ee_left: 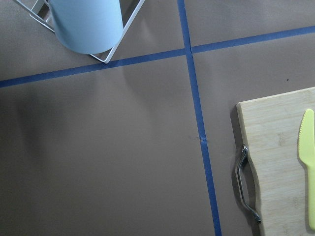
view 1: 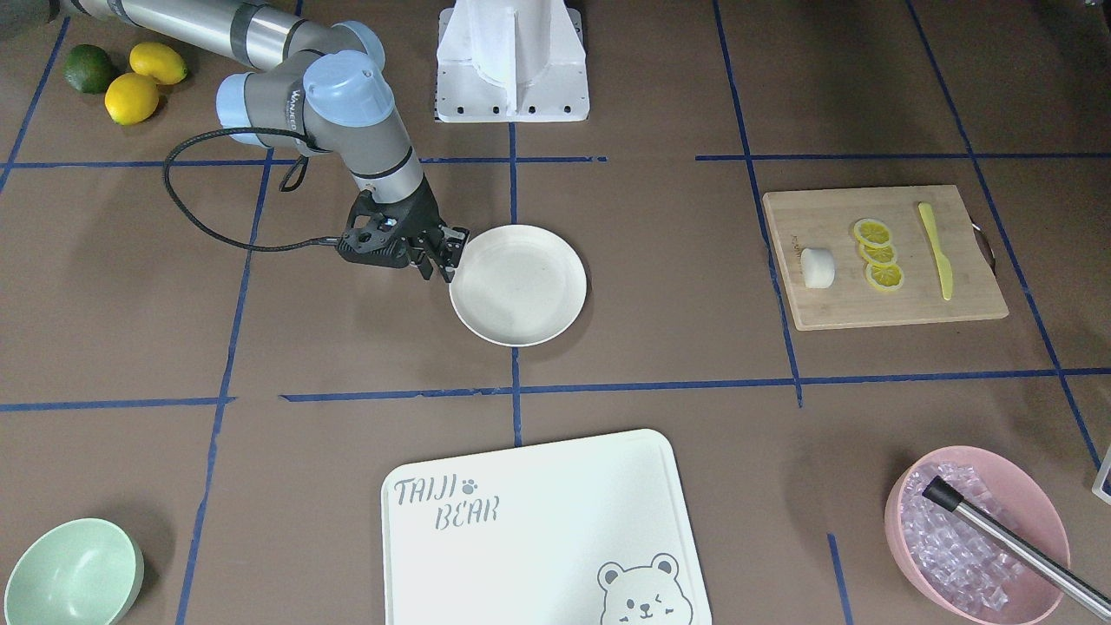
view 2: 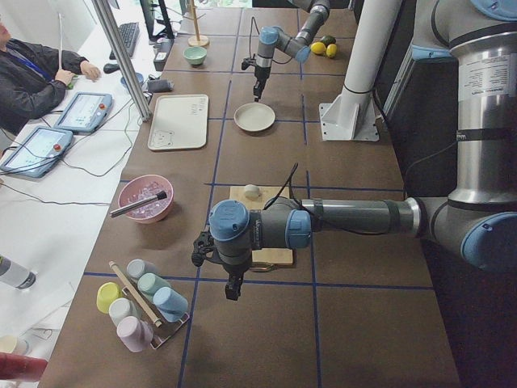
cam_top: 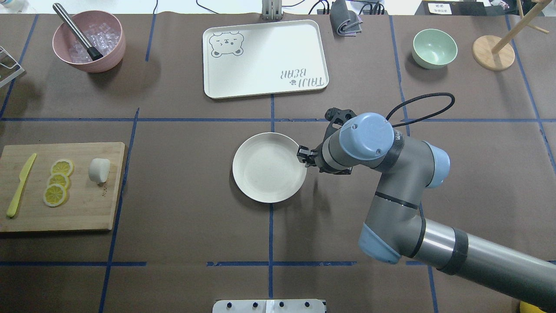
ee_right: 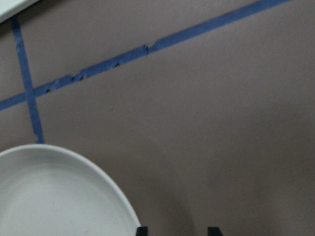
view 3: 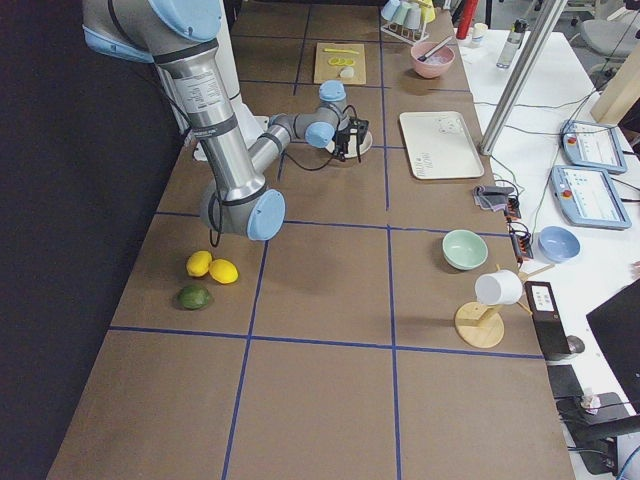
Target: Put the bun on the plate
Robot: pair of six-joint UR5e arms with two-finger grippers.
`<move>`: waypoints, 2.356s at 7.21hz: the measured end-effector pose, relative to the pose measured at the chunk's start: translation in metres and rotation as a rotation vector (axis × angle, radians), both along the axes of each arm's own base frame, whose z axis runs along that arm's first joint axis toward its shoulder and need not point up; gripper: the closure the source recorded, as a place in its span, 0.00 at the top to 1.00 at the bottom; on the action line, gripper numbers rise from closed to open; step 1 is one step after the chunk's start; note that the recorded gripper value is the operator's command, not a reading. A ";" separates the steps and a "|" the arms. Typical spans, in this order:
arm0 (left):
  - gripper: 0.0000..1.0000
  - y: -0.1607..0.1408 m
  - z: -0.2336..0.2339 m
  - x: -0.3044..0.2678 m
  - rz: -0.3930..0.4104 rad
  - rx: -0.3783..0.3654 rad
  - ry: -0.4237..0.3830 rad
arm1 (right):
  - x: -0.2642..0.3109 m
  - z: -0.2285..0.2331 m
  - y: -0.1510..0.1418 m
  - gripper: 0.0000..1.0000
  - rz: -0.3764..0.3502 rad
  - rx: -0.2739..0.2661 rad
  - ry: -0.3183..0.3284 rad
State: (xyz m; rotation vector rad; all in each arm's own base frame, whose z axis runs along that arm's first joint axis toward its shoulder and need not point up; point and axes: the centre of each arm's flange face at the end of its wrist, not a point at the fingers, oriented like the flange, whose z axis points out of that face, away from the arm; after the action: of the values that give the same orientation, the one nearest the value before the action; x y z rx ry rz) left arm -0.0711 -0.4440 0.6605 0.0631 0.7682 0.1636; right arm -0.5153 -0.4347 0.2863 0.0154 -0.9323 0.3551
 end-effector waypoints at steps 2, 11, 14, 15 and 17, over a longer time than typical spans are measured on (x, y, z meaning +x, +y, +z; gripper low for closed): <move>1.00 -0.001 -0.003 0.000 0.002 0.010 -0.002 | 0.078 0.029 -0.057 1.00 -0.100 0.016 0.065; 1.00 -0.046 -0.047 0.006 0.011 0.184 0.001 | 0.562 0.299 -0.048 1.00 -0.492 0.268 0.248; 1.00 -0.055 -0.074 0.040 0.036 0.259 0.057 | 0.587 0.338 -0.008 1.00 -0.467 0.193 0.236; 1.00 -0.056 -0.098 0.087 0.046 0.224 0.094 | 0.588 0.340 -0.006 1.00 -0.463 0.186 0.234; 1.00 -0.039 -0.161 0.184 -0.005 0.088 0.121 | 0.588 0.342 -0.006 1.00 -0.460 0.180 0.232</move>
State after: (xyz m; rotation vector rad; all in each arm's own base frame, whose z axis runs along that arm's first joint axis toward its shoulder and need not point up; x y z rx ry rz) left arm 0.1127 -0.4828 0.4999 0.1592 0.8816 0.1900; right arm 0.0726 -0.4403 0.6279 0.0065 -0.7085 -0.1558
